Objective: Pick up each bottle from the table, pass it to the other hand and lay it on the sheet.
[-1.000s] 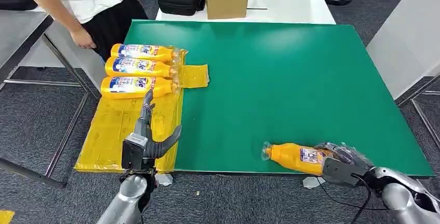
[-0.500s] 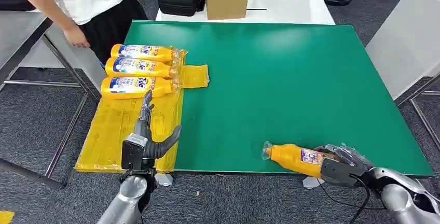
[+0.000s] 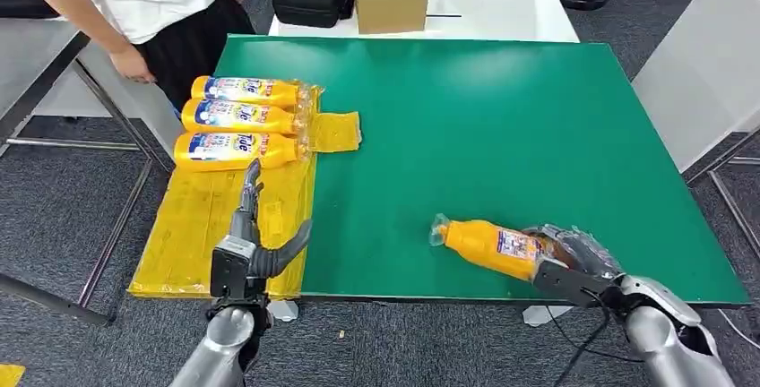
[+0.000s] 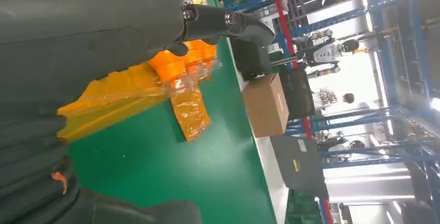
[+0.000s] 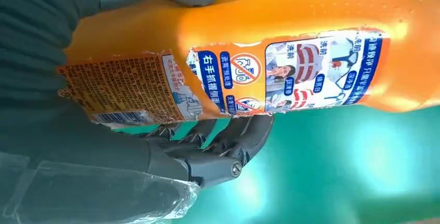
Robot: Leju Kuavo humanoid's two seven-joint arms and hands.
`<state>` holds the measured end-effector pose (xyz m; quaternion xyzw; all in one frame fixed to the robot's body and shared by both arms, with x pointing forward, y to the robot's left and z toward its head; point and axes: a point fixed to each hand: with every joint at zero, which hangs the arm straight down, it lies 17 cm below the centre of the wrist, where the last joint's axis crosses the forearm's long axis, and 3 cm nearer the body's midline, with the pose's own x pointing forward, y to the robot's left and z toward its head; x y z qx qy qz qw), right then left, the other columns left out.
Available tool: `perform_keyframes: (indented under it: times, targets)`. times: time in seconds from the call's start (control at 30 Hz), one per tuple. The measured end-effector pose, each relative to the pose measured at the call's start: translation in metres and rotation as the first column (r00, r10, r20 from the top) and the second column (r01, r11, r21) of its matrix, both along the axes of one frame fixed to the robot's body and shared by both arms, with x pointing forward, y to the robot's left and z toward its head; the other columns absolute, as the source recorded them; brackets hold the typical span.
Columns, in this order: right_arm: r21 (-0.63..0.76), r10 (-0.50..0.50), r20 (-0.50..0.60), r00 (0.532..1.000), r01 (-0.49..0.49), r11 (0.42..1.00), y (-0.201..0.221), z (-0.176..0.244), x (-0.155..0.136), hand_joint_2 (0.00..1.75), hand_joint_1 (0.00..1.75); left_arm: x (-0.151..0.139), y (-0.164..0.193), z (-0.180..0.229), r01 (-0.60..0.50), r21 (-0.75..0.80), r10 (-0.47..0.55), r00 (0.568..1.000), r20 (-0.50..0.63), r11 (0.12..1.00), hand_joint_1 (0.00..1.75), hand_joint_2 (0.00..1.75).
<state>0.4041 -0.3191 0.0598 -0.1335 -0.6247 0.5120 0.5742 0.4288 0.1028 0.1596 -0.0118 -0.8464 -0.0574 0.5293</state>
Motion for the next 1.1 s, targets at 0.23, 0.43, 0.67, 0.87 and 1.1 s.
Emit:
perform_keyframes:
  times: [0.23,0.43,0.67,0.87,1.1]
  targets:
    - [0.122,-0.054,0.135,0.989,0.037,0.992,0.021,0.034,0.018,1.75,1.75,-0.001,-0.001,0.000,-0.007,0.005,0.007,1.000,0.004,1.000,0.00,1.75]
    - [0.250,-0.106,0.223,0.969,0.048,0.967,0.043,0.059,0.025,1.75,1.75,-0.001,-0.005,0.004,-0.022,-0.008,0.022,1.000,0.006,1.000,0.00,1.75]
    - [0.378,-0.133,0.315,0.940,0.005,0.926,0.056,0.090,0.026,1.75,1.75,0.001,-0.009,0.000,0.009,-0.058,-0.011,0.999,-0.040,0.998,0.00,1.75]
    - [0.419,-0.142,0.349,0.926,-0.019,0.908,0.067,0.106,0.029,1.75,1.75,0.002,-0.009,-0.002,0.020,-0.082,-0.025,0.998,-0.058,0.996,0.00,1.75]
    - [0.447,-0.142,0.396,0.907,-0.056,0.893,0.086,0.120,0.033,1.75,1.75,0.008,-0.022,-0.011,0.141,-0.236,-0.180,0.971,-0.154,0.962,0.00,1.75]
